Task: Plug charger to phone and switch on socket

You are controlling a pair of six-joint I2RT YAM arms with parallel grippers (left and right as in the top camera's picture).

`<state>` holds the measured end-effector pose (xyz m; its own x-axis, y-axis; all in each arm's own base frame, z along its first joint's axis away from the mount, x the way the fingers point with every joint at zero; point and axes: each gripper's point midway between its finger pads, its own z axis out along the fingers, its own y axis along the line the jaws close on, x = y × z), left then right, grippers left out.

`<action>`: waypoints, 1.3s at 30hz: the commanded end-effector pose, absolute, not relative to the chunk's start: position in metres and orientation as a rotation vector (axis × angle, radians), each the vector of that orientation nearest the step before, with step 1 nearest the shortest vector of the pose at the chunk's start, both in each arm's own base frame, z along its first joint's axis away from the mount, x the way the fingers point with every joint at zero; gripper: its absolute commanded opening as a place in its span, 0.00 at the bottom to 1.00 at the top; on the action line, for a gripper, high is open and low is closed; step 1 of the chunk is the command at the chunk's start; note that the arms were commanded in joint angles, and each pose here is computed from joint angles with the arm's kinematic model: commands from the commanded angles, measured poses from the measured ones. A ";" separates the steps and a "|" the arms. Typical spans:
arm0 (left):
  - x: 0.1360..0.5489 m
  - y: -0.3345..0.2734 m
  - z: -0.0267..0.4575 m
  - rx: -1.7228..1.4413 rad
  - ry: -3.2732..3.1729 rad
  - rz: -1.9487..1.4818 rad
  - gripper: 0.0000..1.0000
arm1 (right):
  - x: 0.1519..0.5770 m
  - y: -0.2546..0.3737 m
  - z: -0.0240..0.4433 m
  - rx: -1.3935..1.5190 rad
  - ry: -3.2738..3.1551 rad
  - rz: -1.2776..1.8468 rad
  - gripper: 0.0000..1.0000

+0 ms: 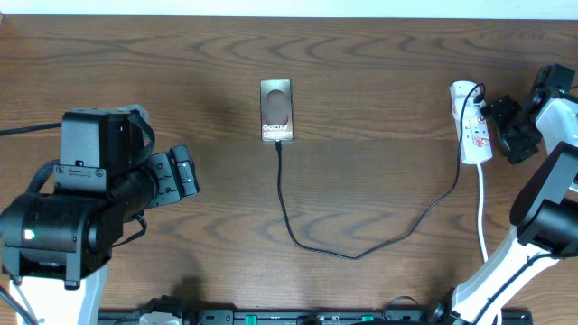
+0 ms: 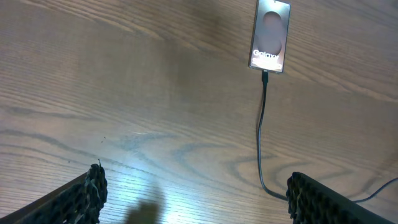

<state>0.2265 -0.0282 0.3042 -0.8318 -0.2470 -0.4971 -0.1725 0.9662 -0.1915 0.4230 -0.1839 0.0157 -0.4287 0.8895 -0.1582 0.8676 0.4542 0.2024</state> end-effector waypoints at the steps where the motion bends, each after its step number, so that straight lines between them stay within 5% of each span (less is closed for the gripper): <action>1: 0.227 -0.025 0.305 -0.281 2.571 -0.159 0.91 | 0.420 -0.165 0.007 1.455 2.554 0.196 0.99; 39: 0.227 -0.025 0.305 -0.281 2.571 -0.159 0.92 | 0.424 -0.143 0.004 1.357 2.616 0.264 0.99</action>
